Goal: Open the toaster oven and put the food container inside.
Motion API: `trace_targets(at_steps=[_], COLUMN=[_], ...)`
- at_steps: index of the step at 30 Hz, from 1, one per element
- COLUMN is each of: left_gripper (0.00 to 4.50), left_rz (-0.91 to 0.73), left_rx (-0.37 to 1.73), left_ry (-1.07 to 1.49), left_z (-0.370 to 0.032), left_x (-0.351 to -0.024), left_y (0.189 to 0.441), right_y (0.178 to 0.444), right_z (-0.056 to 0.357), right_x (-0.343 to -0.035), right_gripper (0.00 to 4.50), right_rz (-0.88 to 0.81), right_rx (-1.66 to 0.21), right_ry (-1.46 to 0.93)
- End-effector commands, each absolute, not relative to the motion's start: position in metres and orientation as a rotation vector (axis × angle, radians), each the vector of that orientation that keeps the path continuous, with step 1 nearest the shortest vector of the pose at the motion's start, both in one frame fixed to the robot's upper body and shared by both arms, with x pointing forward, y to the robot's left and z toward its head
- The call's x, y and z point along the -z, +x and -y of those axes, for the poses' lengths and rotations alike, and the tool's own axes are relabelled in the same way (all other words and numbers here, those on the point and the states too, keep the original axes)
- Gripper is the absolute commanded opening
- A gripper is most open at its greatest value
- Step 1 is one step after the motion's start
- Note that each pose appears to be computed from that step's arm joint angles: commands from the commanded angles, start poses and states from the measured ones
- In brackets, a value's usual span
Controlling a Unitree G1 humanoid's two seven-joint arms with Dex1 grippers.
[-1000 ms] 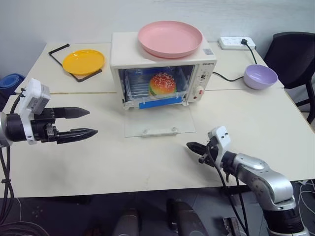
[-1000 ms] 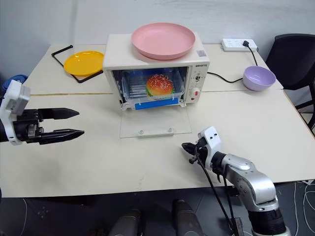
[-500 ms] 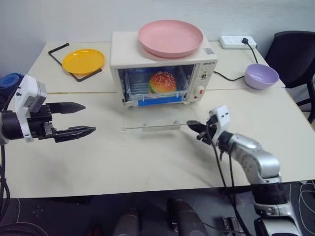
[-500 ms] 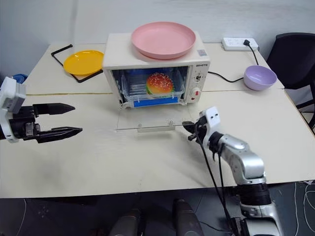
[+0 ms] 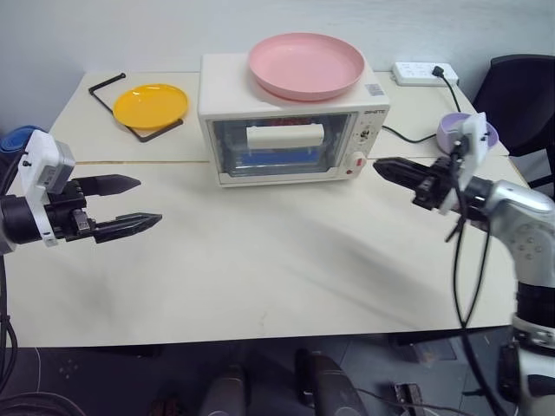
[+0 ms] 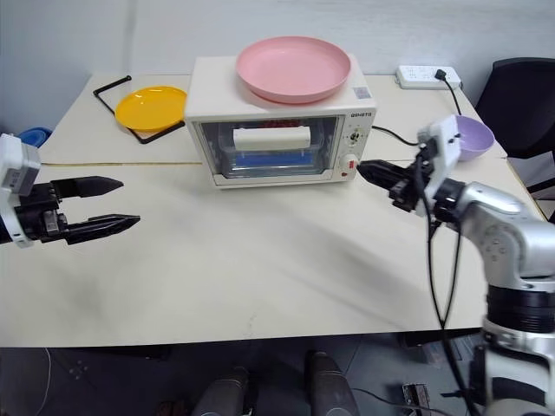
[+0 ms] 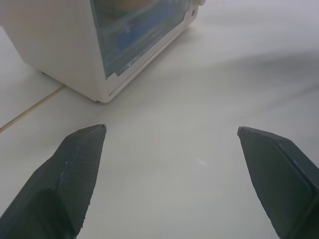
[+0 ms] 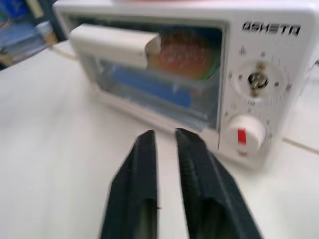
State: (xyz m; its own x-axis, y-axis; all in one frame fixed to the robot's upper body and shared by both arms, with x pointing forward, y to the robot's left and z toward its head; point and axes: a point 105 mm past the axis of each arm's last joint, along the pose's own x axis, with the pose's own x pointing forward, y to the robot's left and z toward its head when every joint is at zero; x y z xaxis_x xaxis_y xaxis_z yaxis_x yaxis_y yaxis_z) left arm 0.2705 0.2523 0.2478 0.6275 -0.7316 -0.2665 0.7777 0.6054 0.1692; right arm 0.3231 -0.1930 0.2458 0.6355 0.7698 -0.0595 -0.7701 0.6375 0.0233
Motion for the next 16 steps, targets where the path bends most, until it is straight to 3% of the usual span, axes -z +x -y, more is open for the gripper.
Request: trace_targets(at_steps=[1, 9, 13, 16], left_gripper=[4.5, 4.5, 4.5, 4.5], left_rz=[-0.132, -0.114, -0.078, -0.092], left_rx=[0.849, 0.832, 0.816, 0.809], left_ry=[0.33, 0.362, 0.349, 0.355], left_z=[-0.261, -0.27, -0.269, -0.261], left_x=[-0.265, -0.275, -0.279, -0.264], left_y=[0.266, 0.264, 0.271, 0.278], right_y=[0.301, 0.298, 0.301, 0.308], right_z=[0.204, 0.228, 0.23, 0.228], right_x=[-0.267, -0.269, -0.262, -0.253], right_gripper=[1.84, 4.46, 4.46, 4.46], right_rz=[-0.046, -0.068, -0.078, -0.066], right_rx=[-0.953, -0.892, -0.86, -0.819], right_ry=[-0.05, -0.134, -0.209, -0.228])
